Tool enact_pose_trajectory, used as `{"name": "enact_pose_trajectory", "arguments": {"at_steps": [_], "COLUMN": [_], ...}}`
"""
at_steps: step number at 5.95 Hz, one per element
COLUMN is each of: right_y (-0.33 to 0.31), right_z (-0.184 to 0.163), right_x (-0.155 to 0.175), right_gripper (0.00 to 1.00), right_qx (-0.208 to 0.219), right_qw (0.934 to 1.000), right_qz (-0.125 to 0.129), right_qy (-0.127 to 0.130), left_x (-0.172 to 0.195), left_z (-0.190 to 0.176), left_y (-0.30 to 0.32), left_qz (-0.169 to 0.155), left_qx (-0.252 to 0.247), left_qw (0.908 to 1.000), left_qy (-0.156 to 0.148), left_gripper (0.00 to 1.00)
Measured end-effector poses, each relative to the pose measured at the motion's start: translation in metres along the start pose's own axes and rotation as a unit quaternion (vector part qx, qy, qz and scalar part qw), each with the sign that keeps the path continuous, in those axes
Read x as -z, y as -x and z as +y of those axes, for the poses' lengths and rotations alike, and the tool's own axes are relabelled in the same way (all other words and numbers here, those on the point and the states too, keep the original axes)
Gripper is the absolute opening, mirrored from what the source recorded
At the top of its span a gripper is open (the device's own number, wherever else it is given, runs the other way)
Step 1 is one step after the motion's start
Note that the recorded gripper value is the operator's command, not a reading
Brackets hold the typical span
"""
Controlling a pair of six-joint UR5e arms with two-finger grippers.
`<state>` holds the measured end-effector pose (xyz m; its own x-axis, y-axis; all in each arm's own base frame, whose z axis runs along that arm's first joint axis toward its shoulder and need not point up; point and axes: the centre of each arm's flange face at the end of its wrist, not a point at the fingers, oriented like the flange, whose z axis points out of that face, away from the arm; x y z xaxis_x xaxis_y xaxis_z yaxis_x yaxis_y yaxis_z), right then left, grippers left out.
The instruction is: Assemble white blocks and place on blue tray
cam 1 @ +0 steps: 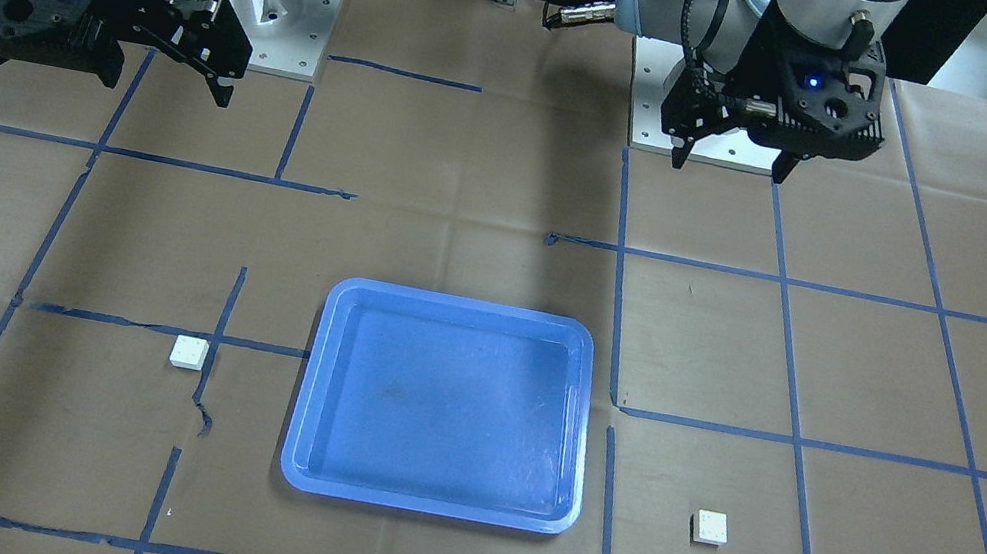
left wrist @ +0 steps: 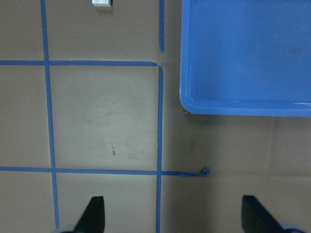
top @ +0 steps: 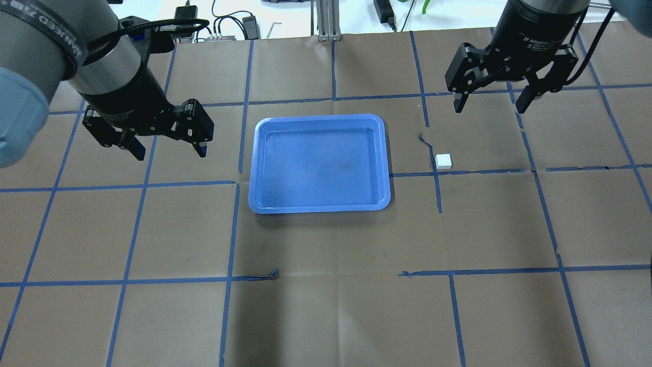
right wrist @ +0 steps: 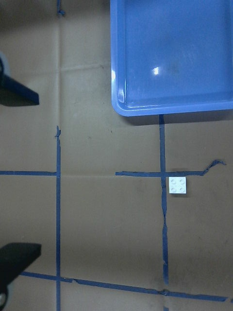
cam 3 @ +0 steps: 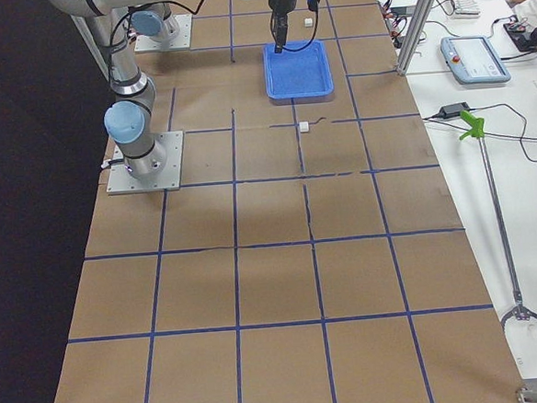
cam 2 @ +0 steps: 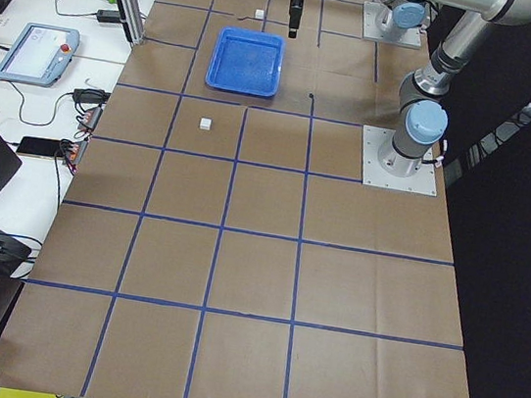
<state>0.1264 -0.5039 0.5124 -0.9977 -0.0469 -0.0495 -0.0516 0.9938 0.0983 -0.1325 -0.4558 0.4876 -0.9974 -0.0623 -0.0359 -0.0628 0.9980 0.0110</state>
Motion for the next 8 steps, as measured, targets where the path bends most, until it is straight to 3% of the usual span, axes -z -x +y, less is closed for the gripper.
{"name": "enact_pose_trajectory", "arguments": {"at_steps": [1,2,3,4,6,7,8], "right_y": [-0.003,-0.005,-0.006,-0.008,-0.025,-0.052,-0.085], "right_z": [-0.001,-0.004,-0.011,-0.019,-0.034,-0.042,-0.051], "right_x": [-0.001,0.0,-0.002,-0.006,-0.009,-0.013,-0.023], "right_gripper": [1.0,1.0,1.0,1.0,1.0,1.0,1.0], "right_qx": [0.082,0.19,0.287,0.387,0.574,0.627,0.658], "right_qw": [0.9966,0.9818,0.9577,0.9217,0.818,0.7777,0.7526], "right_qz": [0.001,0.004,0.011,0.016,0.031,0.029,0.009], "right_qy": [-0.001,-0.007,-0.015,-0.019,-0.029,-0.028,-0.034], "left_x": [-0.022,-0.051,-0.087,-0.127,-0.212,-0.251,-0.281], "left_z": [-0.022,-0.052,-0.087,-0.119,-0.17,-0.188,-0.201], "left_y": [0.029,0.056,0.076,0.088,0.096,0.097,0.098], "left_qz": [-0.001,-0.002,-0.002,0.0,-0.002,-0.003,-0.005], "left_qx": [0.021,0.016,0.0,-0.003,-0.005,-0.01,-0.022], "left_qw": [0.9997,0.9998,0.9999,0.9999,0.9995,0.9991,0.9984], "left_qy": [-0.012,-0.015,-0.011,-0.012,-0.03,-0.041,-0.052], "left_gripper": [0.99,0.99,0.99,0.99,0.99,0.99,0.99]}}
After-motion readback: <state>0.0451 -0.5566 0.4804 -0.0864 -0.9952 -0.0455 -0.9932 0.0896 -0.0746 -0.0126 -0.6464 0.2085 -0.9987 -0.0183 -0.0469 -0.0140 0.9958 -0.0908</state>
